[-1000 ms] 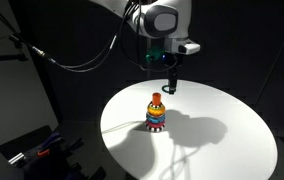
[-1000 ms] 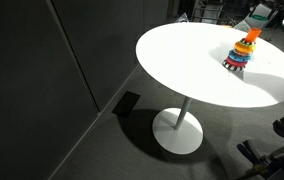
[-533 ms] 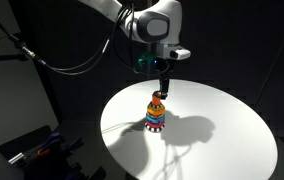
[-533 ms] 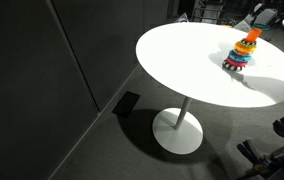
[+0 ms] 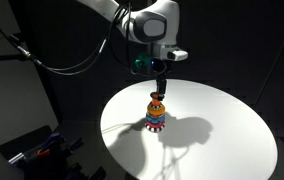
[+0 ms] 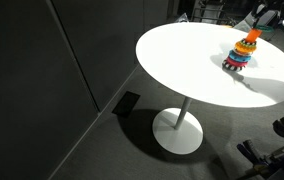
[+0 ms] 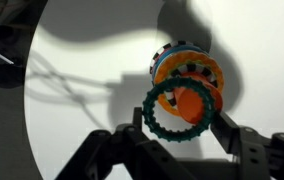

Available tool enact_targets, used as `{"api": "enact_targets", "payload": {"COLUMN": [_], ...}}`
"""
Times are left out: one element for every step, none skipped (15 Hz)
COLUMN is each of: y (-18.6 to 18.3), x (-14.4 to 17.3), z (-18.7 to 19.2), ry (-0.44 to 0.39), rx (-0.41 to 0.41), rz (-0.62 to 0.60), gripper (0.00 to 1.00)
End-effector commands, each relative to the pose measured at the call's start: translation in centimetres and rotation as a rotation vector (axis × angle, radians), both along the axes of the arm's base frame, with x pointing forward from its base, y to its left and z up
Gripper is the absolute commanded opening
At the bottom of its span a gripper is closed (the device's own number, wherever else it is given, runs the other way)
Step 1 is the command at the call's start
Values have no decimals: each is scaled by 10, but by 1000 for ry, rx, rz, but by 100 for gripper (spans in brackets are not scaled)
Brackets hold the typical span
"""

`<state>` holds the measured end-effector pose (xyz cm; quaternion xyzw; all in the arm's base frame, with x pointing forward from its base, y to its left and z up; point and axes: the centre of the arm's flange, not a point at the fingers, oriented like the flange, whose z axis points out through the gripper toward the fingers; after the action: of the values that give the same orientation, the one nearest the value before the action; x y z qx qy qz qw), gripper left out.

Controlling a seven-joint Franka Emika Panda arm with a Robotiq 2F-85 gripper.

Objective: Pick up the dark green ring and put it on the ring holder

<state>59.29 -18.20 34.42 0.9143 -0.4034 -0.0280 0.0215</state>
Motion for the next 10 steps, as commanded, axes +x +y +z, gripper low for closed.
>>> {"api": "enact_targets", "payload": {"y": [5,6,7,7,8,9,10,11,12,13], "x": [-10,-10,-10,-9,-9,-8,-7,-7,-6,-5], "z": [4,3,3,2,2,2,2,3,2,2], "ry": [-23,-29,-37,-49,-59,-68,-76,-84,-92,-99], "rx": [6,6,7,7,7,8,7,9,8,7], "rz": [25,27,29,30,32,35,35,37,38,38], "gripper": [45,45,45,45,45,45,45,45,45,45]}}
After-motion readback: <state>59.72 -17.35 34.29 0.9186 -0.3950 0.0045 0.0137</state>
